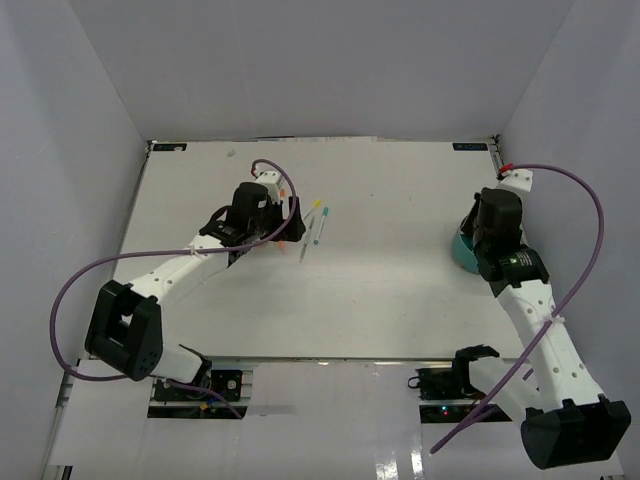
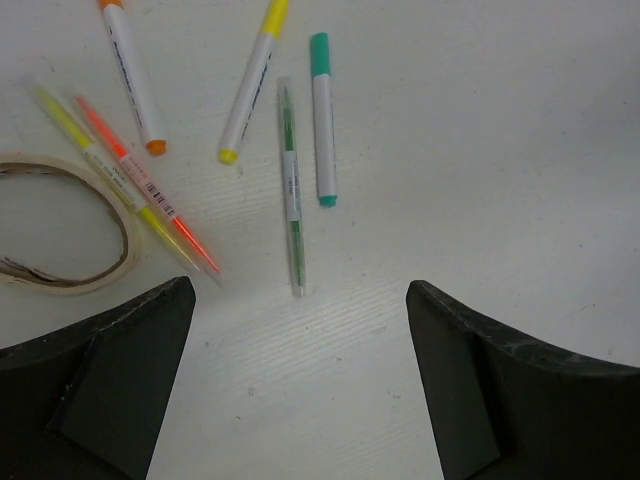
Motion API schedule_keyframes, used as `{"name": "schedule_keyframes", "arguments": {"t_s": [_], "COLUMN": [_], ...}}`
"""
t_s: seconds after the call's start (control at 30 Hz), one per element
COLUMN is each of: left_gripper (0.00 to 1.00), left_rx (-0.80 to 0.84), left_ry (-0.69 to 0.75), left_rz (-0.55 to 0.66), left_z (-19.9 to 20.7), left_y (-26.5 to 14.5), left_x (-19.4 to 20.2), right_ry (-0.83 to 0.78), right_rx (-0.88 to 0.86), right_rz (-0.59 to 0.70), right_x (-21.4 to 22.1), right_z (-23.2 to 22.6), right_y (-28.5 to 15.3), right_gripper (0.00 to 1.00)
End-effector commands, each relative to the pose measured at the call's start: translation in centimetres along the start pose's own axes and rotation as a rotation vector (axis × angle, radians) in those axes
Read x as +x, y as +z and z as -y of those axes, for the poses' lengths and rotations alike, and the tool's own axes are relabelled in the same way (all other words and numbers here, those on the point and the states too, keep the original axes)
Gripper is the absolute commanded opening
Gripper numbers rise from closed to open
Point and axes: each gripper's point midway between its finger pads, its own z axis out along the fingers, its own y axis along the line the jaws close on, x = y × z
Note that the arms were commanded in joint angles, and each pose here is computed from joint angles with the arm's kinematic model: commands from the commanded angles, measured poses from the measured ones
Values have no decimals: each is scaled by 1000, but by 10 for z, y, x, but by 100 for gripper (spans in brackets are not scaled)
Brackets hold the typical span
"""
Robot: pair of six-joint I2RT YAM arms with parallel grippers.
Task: Sort the stationery into containers
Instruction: Place the pen in the storage box.
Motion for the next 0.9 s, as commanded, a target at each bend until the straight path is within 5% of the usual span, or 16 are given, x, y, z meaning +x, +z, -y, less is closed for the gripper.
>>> {"name": "schedule_keyframes", "arguments": {"t_s": [0.0,0.67,0.87], "left_gripper": [98,98,98], "left_rx": [1,-60,-48], "left_ry": [-3,-14,-19], "left_rz": [46,43,35], "left_z": [6,-7,-5], "left_y": [-20,-18,-17], "left_x": [-11,-9,-7], "right_ry": [24,108,112], "right_rx": [124,144,151], "right_rz": [67,27,31], "right_x": [-24,45,55], "right_z": [23,34,39], "right_y": [6,78,84], "right_gripper": [8,8,35]}}
